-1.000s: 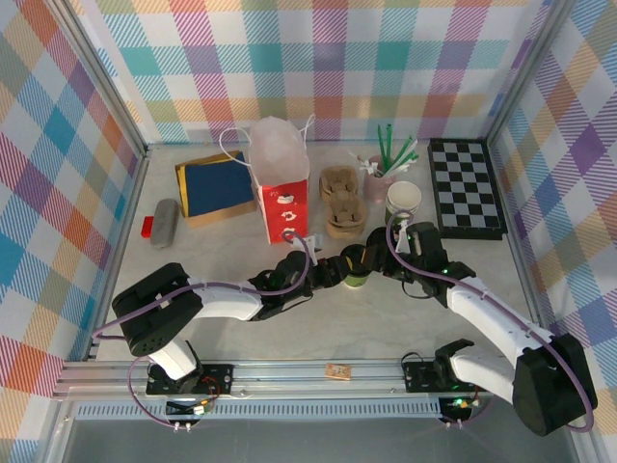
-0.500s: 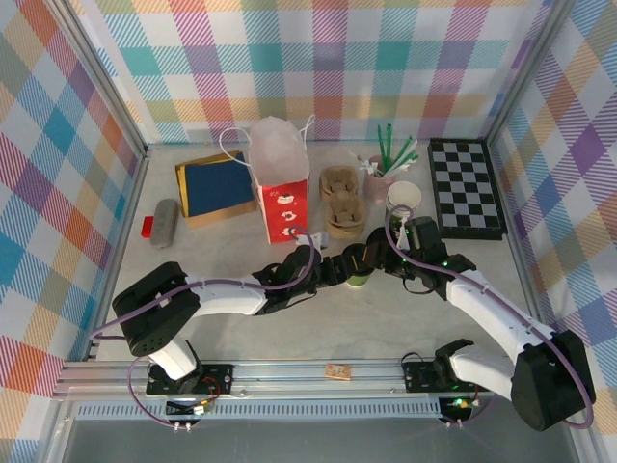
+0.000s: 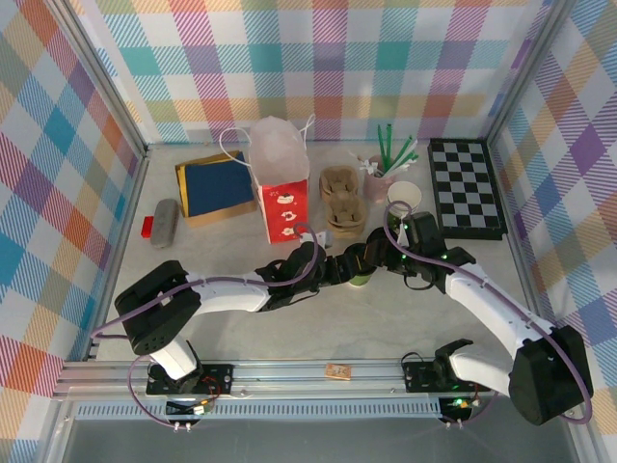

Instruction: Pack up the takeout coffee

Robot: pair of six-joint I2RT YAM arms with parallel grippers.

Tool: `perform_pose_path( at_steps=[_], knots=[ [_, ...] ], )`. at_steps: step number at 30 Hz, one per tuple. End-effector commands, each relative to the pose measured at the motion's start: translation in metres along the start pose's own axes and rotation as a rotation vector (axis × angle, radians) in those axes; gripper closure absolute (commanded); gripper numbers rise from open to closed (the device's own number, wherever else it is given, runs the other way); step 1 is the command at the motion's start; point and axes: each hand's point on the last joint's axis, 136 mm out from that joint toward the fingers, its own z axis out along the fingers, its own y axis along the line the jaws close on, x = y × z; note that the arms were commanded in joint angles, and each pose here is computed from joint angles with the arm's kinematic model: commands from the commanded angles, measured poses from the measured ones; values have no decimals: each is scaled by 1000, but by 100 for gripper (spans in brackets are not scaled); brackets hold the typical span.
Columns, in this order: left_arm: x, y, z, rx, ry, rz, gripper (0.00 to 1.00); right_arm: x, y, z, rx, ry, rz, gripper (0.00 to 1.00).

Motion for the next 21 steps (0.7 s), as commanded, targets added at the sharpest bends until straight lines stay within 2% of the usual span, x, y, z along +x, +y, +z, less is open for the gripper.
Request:
perform_pose_path(
  at_steps=[1, 7, 21],
  knots=[
    [76, 54, -3, -186, 271, 57, 41, 22, -29, 5, 134, 85, -5, 36],
    [69, 48, -7, -187, 258, 77, 36, 12, -15, -4, 89, 62, -33, 32],
    [52, 32, -7, -162, 239, 86, 33, -5, 2, -19, 56, 27, -70, 31]
  ],
)
